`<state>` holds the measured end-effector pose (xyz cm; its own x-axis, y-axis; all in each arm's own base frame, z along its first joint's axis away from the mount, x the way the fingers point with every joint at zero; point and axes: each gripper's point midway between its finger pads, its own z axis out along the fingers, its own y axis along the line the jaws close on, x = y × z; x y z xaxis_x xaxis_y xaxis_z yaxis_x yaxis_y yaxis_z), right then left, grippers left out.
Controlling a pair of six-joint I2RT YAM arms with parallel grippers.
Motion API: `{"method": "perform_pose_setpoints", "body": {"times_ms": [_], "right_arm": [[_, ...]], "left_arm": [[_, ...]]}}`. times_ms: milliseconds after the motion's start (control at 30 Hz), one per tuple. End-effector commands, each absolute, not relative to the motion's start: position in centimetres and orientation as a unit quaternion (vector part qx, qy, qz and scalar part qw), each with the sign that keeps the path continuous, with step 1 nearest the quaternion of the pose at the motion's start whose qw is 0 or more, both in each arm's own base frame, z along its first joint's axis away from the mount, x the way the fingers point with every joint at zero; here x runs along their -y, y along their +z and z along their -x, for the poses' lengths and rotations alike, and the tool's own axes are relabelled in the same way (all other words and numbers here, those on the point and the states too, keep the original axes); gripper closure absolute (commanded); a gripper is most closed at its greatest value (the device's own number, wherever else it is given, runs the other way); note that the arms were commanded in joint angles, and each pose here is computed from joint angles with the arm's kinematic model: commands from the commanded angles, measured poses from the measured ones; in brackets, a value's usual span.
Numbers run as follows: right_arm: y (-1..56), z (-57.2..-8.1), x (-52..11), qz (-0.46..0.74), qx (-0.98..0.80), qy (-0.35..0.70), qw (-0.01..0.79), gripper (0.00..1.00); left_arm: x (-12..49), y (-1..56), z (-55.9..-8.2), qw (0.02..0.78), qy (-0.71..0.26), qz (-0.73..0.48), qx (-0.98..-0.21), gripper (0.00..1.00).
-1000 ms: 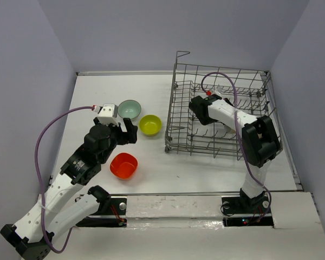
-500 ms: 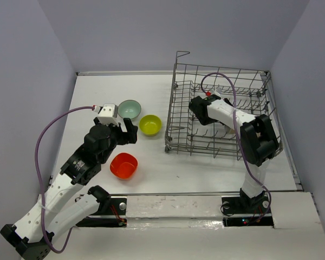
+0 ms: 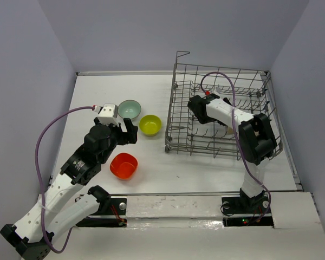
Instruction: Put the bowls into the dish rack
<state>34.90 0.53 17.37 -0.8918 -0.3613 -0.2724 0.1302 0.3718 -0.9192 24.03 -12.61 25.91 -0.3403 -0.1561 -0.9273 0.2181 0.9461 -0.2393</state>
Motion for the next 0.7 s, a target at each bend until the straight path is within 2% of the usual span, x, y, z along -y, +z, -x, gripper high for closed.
{"method": "perform_pose_setpoints", "body": {"times_ms": [0, 667], "right_arm": [[17.7, -35.5, -0.4, 0.046, -0.801, -0.549, 0.235, 0.55], [16.4, -35.4, -1.1, 0.058, -0.815, -0.534, 0.22, 0.49]], "left_arm": [[12.8, 26.5, -24.3, 0.588, -0.168, -0.023, -0.791, 0.08], [12.8, 26.4, -24.3, 0.587, -0.167, -0.023, -0.792, 0.08]]}}
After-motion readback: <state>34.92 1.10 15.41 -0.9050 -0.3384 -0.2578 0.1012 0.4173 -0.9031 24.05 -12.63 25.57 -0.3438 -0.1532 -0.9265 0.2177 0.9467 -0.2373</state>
